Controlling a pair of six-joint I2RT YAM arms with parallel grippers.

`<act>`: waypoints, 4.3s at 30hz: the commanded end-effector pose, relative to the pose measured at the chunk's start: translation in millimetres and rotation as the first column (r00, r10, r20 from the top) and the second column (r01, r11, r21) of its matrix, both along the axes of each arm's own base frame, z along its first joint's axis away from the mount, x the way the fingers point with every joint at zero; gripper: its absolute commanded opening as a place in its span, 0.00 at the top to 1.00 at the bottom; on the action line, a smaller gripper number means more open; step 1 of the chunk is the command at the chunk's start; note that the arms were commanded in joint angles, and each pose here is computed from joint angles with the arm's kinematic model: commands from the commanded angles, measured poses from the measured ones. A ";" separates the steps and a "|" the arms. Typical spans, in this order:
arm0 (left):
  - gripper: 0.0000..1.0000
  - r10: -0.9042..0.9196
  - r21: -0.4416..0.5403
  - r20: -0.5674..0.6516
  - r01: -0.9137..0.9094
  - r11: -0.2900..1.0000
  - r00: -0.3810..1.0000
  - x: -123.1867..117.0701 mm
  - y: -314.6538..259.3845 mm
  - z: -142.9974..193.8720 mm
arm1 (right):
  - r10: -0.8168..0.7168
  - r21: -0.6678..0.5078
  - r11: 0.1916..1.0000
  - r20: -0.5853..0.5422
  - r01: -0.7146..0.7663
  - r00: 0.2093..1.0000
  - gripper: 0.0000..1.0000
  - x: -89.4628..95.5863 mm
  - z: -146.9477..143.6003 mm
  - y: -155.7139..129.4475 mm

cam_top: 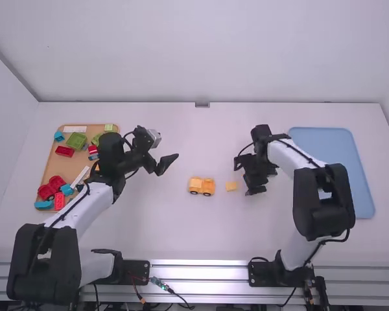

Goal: Assemble lego blocks to make yellow taxi

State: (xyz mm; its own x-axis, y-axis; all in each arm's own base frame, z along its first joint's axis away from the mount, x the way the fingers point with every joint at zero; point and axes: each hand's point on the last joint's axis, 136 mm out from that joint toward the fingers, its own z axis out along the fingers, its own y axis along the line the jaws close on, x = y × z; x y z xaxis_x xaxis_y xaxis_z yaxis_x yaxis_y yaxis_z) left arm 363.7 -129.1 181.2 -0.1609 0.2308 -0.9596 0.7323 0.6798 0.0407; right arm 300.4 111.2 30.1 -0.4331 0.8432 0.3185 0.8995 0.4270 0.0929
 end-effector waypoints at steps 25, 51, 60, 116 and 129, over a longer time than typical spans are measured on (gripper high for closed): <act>0.01 0.090 0.080 0.126 -0.101 0.992 0.988 17.2 15.2 20.3 | 0.925 -0.601 -0.213 0.131 -0.771 -0.358 0.01 98.4 79.3 -38.0; 0.01 -0.486 0.204 0.175 0.451 0.869 0.856 -63.5 -35.3 -20.5 | 0.114 -0.907 -0.242 0.325 -0.344 -0.939 0.01 -6.9 52.8 21.3; 0.01 -0.571 0.147 0.152 0.552 0.820 0.807 -63.7 -43.3 -64.5 | 0.319 -0.870 -0.333 0.260 -0.364 -0.912 0.01 12.8 -12.2 26.3; 0.04 -0.623 0.183 0.041 0.607 0.773 0.781 -55.6 -88.8 -153.6 | 0.230 -0.841 -0.328 0.372 -0.431 -0.900 0.60 -1.8 -53.0 38.0; 0.00 -0.625 0.225 -0.045 0.618 0.754 0.779 -39.2 -108.1 -179.0 | 0.226 -0.826 -0.327 0.404 -0.459 -0.887 0.84 -3.7 -47.7 39.3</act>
